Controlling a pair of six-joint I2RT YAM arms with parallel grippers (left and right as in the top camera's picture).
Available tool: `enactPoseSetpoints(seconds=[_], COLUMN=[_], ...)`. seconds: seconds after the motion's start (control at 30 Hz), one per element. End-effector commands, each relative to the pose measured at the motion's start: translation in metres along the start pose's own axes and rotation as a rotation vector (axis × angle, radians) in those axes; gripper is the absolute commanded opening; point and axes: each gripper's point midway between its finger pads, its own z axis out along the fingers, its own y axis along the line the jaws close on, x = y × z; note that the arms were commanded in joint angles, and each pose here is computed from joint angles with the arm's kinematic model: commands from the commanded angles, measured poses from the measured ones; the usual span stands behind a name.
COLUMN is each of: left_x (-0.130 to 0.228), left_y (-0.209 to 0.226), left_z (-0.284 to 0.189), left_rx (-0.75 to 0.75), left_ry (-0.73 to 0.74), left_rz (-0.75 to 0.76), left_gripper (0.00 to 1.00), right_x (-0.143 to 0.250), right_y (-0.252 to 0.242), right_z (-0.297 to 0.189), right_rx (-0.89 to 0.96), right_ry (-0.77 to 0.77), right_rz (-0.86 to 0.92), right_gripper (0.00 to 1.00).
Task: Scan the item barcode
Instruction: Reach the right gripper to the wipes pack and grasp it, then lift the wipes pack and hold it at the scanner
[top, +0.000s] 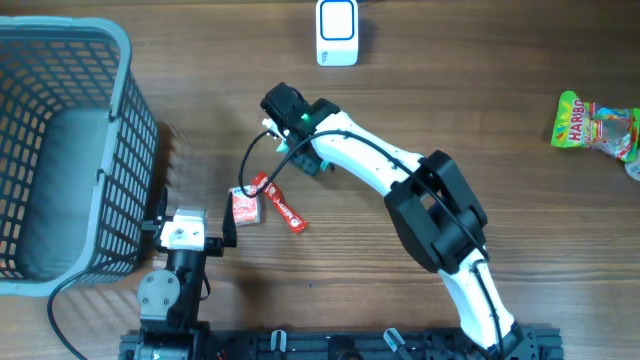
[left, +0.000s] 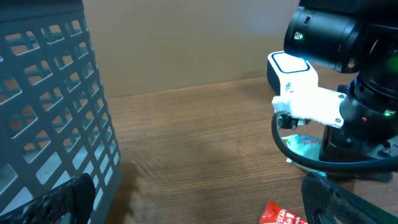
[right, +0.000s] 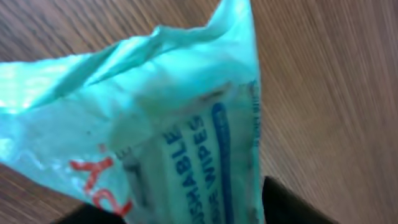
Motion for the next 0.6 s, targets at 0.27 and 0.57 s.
enactPoseSetpoints(seconds=[0.27, 0.57], left_x=[0.000, 0.000], left_y=[-0.003, -0.003], left_z=[0.000, 0.000], left_rx=[0.014, 0.014], left_ry=[-0.005, -0.005], left_rz=[0.013, 0.013], left_gripper=[1.00, 1.00], right_x=[-0.019, 0.035], right_y=[-0.006, 0.005], right_z=[-0.082, -0.249], right_rx=[-0.137, -1.374], right_ry=[-0.095, 0.113], right_rz=[0.180, 0.911], right_gripper=[0.04, 0.04])
